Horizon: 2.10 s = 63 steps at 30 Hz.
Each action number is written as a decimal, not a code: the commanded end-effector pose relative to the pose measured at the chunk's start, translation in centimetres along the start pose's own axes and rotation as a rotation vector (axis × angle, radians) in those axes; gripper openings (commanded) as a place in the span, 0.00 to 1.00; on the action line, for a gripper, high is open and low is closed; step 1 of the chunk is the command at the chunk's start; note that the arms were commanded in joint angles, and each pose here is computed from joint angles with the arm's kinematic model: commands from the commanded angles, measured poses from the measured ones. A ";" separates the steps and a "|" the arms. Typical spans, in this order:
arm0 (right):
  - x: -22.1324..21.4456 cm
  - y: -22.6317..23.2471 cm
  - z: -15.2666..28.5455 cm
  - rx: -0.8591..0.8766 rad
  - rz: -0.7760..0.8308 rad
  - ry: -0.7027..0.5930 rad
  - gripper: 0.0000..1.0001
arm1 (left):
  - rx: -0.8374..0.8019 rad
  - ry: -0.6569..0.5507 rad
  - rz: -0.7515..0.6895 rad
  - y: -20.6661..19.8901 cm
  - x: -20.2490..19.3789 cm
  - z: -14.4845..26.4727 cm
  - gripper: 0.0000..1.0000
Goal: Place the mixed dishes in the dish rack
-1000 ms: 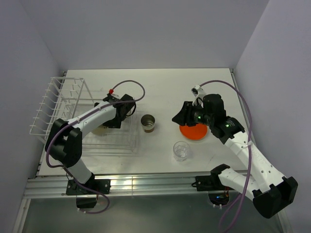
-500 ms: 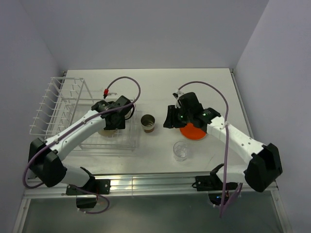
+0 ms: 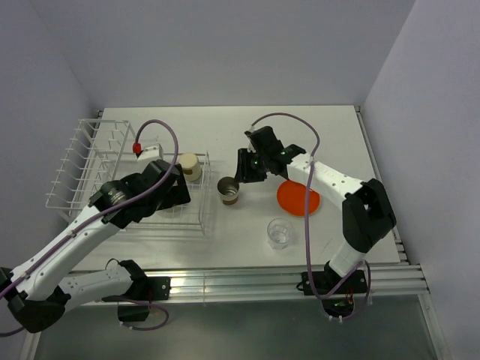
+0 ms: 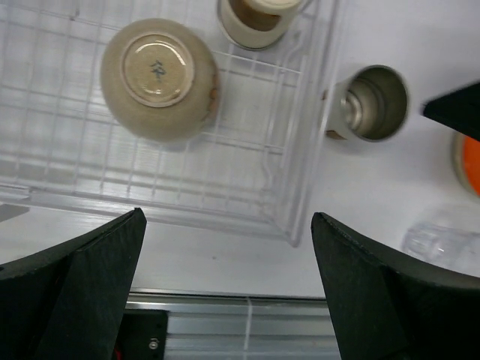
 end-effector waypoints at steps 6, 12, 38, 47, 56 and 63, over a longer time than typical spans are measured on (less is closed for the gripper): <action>1.9 0.4 -3.7 -0.115 -0.007 -0.018 0.45 | -0.259 -0.079 0.098 -3.5 2.1 2.7 0.99; 0.8 -0.2 -5.5 -0.177 0.012 -0.002 0.44 | -0.330 -0.097 0.108 -4.3 2.8 3.9 0.99; -0.4 5.7 11.5 0.514 -0.086 -0.035 0.00 | -0.876 -0.237 0.114 -10.8 4.4 9.2 0.99; -2.8 8.6 16.9 0.893 -0.107 0.078 0.00 | -1.109 -0.242 0.092 -12.7 3.7 12.2 0.99; -3.6 10.4 20.5 1.074 -0.145 0.137 0.00 | -1.178 -0.213 0.062 -13.8 2.9 12.1 0.99; -3.4 11.3 21.9 1.178 -0.141 0.150 0.00 | -1.296 -0.233 0.070 -14.9 3.1 13.5 0.99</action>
Point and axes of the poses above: each gripper's point midway between its finger pads, its own z axis back along the fingers, its own y axis along the line the jaws close on, x = y × z, the point moved 1 cm from there along z, back along the fingers, and after that the axes turned 7 degrees about -z, right-handed, at the moved point
